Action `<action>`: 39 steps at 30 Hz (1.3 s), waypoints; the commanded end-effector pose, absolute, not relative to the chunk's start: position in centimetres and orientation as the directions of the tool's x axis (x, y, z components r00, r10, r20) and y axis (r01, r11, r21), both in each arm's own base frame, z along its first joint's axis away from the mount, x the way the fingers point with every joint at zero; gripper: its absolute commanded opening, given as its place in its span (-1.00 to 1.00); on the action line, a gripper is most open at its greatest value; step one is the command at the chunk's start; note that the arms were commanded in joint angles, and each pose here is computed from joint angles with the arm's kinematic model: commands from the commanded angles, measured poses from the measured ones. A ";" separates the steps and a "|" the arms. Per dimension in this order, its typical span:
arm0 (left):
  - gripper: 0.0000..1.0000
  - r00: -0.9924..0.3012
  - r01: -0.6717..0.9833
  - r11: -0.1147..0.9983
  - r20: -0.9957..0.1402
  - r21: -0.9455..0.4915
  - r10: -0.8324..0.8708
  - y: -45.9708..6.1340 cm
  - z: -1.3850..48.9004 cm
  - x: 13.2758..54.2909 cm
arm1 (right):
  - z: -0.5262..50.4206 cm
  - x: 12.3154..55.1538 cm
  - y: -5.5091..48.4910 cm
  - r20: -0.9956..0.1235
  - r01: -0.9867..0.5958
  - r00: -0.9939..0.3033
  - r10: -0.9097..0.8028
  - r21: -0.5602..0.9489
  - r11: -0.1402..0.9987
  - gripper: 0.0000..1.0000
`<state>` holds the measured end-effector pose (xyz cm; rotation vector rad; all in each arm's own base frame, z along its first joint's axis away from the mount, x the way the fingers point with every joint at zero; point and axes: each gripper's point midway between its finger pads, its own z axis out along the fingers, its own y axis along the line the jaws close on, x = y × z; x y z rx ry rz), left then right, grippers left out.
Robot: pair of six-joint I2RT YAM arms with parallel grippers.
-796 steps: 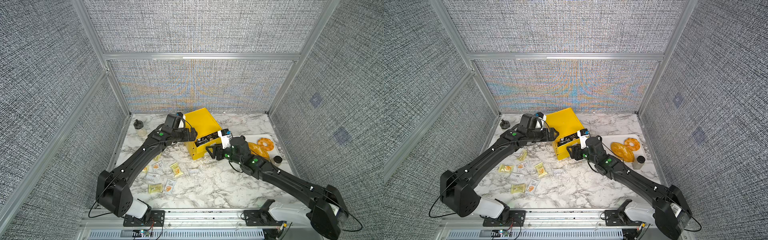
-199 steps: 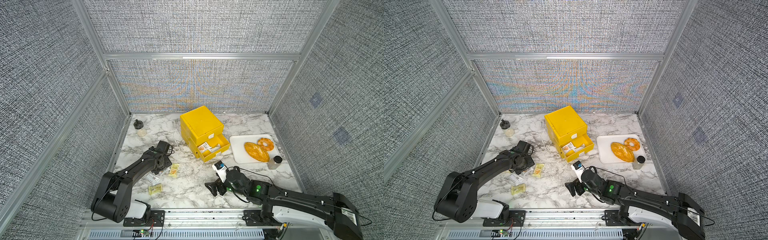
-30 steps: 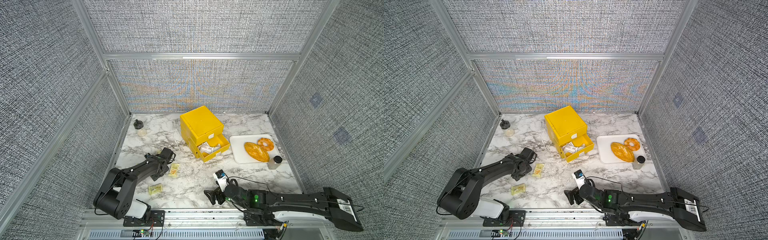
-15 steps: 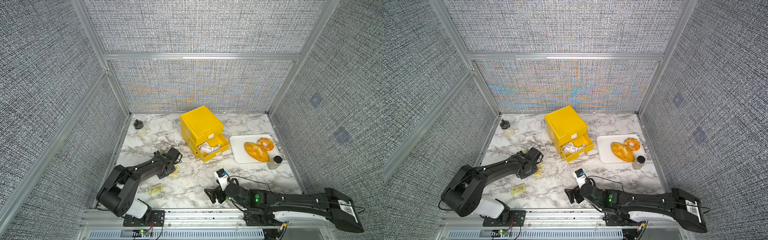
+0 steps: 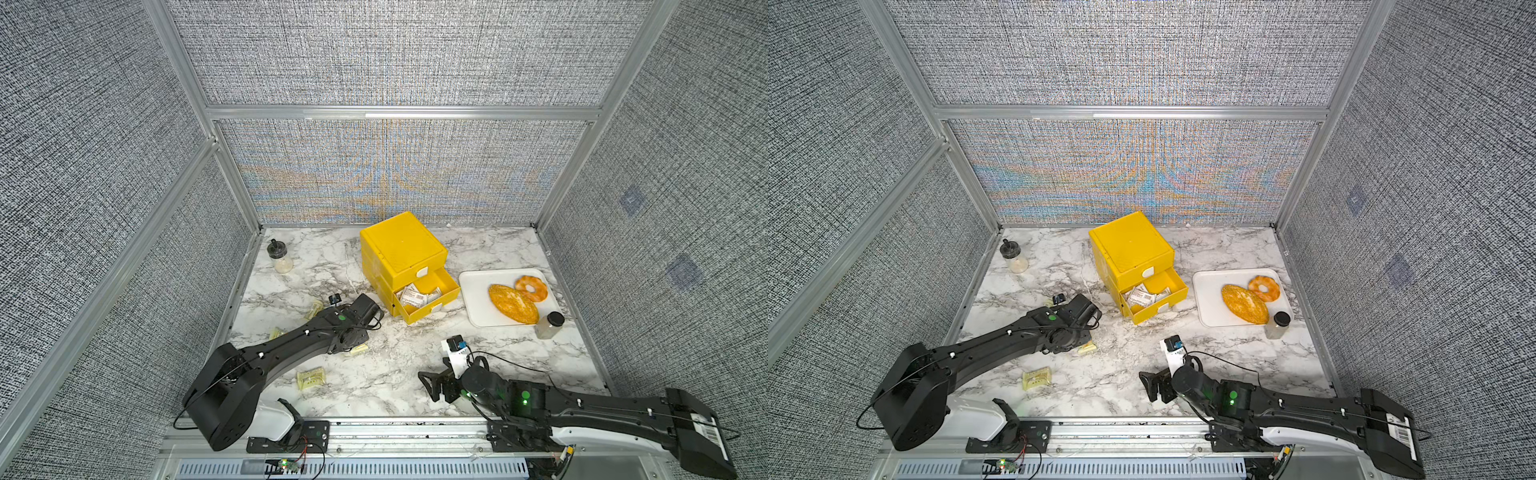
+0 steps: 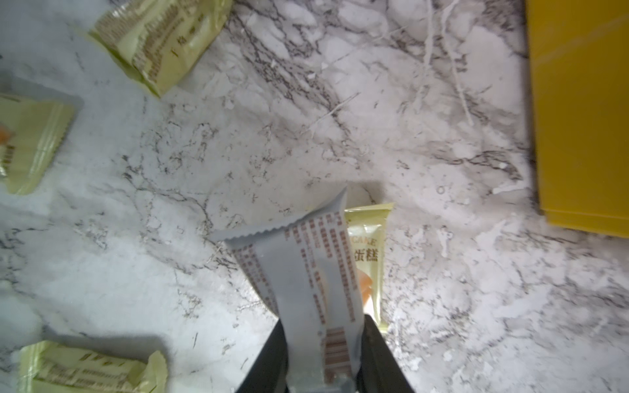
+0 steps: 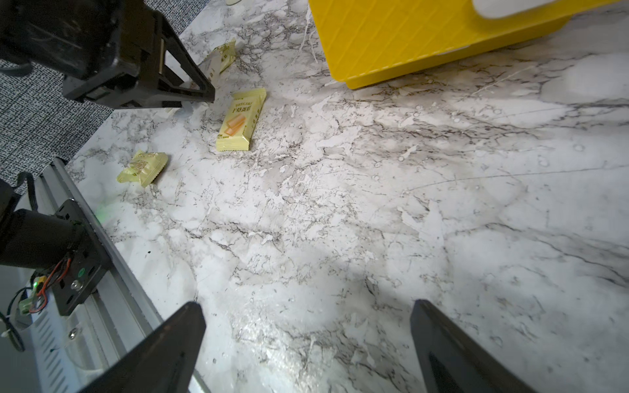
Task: Place the cookies into the drawer by color
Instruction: Pick up the cookie at the center of the board, then place the cookie in the drawer.
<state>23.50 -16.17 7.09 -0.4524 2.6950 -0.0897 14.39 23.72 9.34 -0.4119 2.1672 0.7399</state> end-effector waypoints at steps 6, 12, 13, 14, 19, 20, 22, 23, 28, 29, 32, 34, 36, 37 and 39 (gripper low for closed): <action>-0.34 -0.839 -0.248 0.953 -0.453 -0.172 -0.300 -16.5 10.8 22.8 | 9.9 14.9 22.4 -0.772 -0.469 -0.635 0.040 0.426 0.774 0.98; -0.34 -0.828 -0.245 0.952 -0.472 -0.184 -0.304 -16.0 11.6 22.3 | 10.1 15.0 21.8 -0.771 -0.458 -0.631 0.088 0.461 0.760 0.98; -0.33 -0.826 -0.248 0.952 -0.474 -0.182 -0.305 -15.8 11.5 22.2 | 10.1 15.0 21.7 -0.770 -0.457 -0.631 0.091 0.464 0.759 0.98; -0.33 -0.823 -0.250 0.951 -0.478 -0.180 -0.307 -15.6 11.5 22.2 | 10.1 15.0 21.6 -0.769 -0.455 -0.633 0.093 0.466 0.759 0.98; -0.32 -0.823 -0.248 0.952 -0.480 -0.178 -0.304 -15.6 11.1 22.3 | 10.1 15.1 21.5 -0.765 -0.452 -0.636 0.100 0.474 0.755 0.98; -0.32 -0.827 -0.239 0.954 -0.476 -0.183 -0.299 -15.9 11.2 22.3 | 10.1 15.1 21.4 -0.764 -0.450 -0.637 0.102 0.476 0.755 0.98; -0.32 -0.836 -0.213 0.957 -0.469 -0.199 -0.284 -16.7 11.6 22.5 | 10.0 15.2 21.3 -0.762 -0.444 -0.639 0.107 0.479 0.757 0.98; -0.32 -0.842 -0.192 0.959 -0.467 -0.208 -0.270 -17.4 11.9 22.6 | 9.9 15.2 21.3 -0.762 -0.442 -0.639 0.108 0.478 0.759 0.98; -0.32 -0.842 -0.058 0.975 -0.515 -0.212 -0.162 -21.6 14.6 22.5 | 9.7 15.6 21.0 -0.756 -0.420 -0.643 0.122 0.481 0.769 0.98; -0.32 -0.835 -0.029 0.978 -0.533 -0.207 -0.137 -22.7 15.5 22.3 | 9.7 15.7 20.8 -0.755 -0.413 -0.643 0.127 0.481 0.773 0.98; -0.32 -0.815 0.071 0.981 -0.578 -0.178 -0.046 -25.8 17.5 21.9 | 9.4 15.9 20.6 -0.750 -0.400 -0.648 0.133 0.484 0.778 0.98; -0.32 -0.795 0.129 0.981 -0.606 -0.144 0.016 -27.7 18.7 21.6 | 9.3 15.9 20.5 -0.747 -0.397 -0.652 0.134 0.487 0.778 0.98; -0.32 -0.771 0.187 0.976 -0.632 -0.108 0.078 -29.5 19.7 21.6 | 9.3 16.0 20.4 -0.745 -0.392 -0.652 0.139 0.488 0.779 0.98; -0.32 -0.758 0.219 0.971 -0.643 -0.091 0.111 -30.4 20.1 21.6 | 9.3 16.0 20.4 -0.744 -0.390 -0.653 0.141 0.490 0.779 0.98; -0.32 -0.743 0.252 0.966 -0.651 -0.056 0.156 -31.7 20.5 22.1 | 9.3 16.0 20.3 -0.743 -0.390 -0.654 0.141 0.491 0.779 0.98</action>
